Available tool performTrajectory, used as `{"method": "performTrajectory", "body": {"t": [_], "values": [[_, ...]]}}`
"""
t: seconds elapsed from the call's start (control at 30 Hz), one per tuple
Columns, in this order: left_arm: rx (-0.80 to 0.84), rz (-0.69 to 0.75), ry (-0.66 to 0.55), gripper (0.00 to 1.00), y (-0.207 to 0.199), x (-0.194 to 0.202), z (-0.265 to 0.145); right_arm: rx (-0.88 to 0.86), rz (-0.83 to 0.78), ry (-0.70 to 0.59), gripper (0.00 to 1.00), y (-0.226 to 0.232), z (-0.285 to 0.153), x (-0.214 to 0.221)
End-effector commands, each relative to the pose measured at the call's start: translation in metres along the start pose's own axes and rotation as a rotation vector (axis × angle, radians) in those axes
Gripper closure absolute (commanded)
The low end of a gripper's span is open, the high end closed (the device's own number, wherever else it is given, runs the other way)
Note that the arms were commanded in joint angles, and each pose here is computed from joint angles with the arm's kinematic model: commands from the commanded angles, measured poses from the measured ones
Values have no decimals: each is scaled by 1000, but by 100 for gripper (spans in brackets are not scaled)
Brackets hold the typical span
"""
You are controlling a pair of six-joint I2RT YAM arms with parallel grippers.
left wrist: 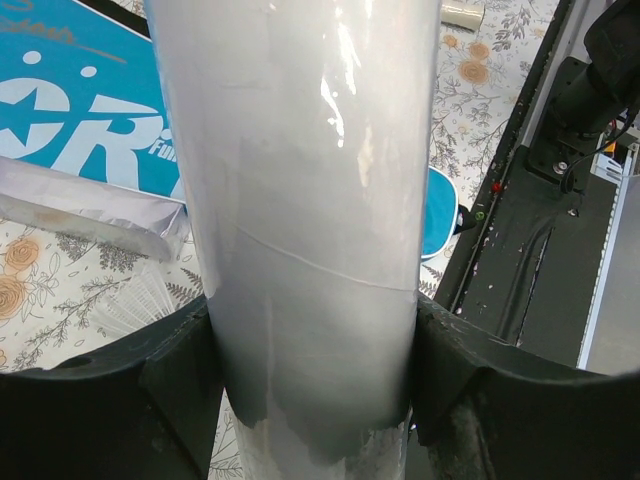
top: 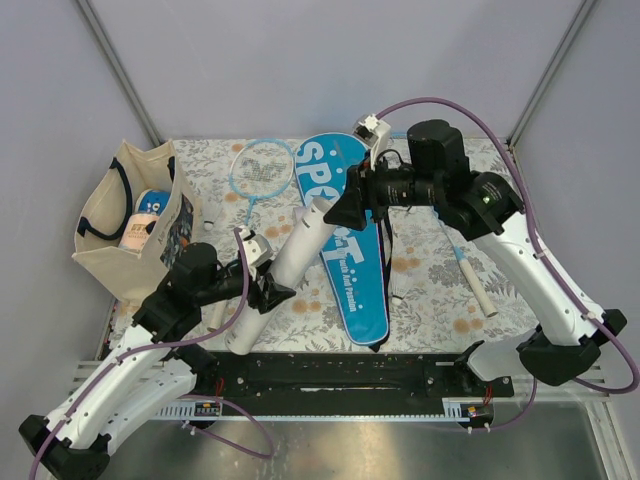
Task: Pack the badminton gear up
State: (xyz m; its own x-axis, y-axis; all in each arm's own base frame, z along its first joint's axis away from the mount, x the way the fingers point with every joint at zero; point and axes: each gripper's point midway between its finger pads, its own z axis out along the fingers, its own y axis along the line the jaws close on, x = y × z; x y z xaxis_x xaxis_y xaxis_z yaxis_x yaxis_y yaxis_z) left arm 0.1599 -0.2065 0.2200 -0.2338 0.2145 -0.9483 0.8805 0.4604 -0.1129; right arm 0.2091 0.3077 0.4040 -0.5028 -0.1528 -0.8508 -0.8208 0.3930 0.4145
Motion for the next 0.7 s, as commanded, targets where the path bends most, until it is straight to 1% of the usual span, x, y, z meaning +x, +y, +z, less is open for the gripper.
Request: {"method": "performTrajectory", "body": {"t": [0.0, 0.13, 0.27, 0.3, 0.33, 0.37, 0.43, 0.5, 0.57, 0.6, 0.67], "values": [[36, 71, -83, 54, -4, -22, 2, -27, -52, -44, 39, 4, -4, -19], [36, 78, -90, 54, -4, -22, 2, -62, -34, -18, 41, 4, 4, -13], [39, 80, -93, 55, -5, -23, 3, -109, -11, 15, 49, 8, 9, -3], [37, 80, -93, 55, -4, -23, 3, -120, -6, 22, 52, 9, 9, -2], [39, 75, -89, 55, -5, -21, 3, -127, 0, 22, 57, 10, 9, -1], [38, 73, -86, 55, -4, -20, 3, -130, 6, 16, 65, 9, 9, -1], [32, 76, -87, 57, -3, -19, 3, -158, 30, -5, 78, 11, 7, -4], [27, 79, -89, 57, -2, -18, 3, -210, 92, -28, 87, 12, 4, -9], [26, 87, -95, 57, -3, -19, 2, -262, 149, -45, 91, 13, -1, -15], [25, 92, -101, 58, -3, -20, 2, -269, 158, -57, 94, 10, -2, -18], [23, 99, -107, 59, -3, -19, 2, -256, 166, -72, 97, 3, -5, -19]]}}
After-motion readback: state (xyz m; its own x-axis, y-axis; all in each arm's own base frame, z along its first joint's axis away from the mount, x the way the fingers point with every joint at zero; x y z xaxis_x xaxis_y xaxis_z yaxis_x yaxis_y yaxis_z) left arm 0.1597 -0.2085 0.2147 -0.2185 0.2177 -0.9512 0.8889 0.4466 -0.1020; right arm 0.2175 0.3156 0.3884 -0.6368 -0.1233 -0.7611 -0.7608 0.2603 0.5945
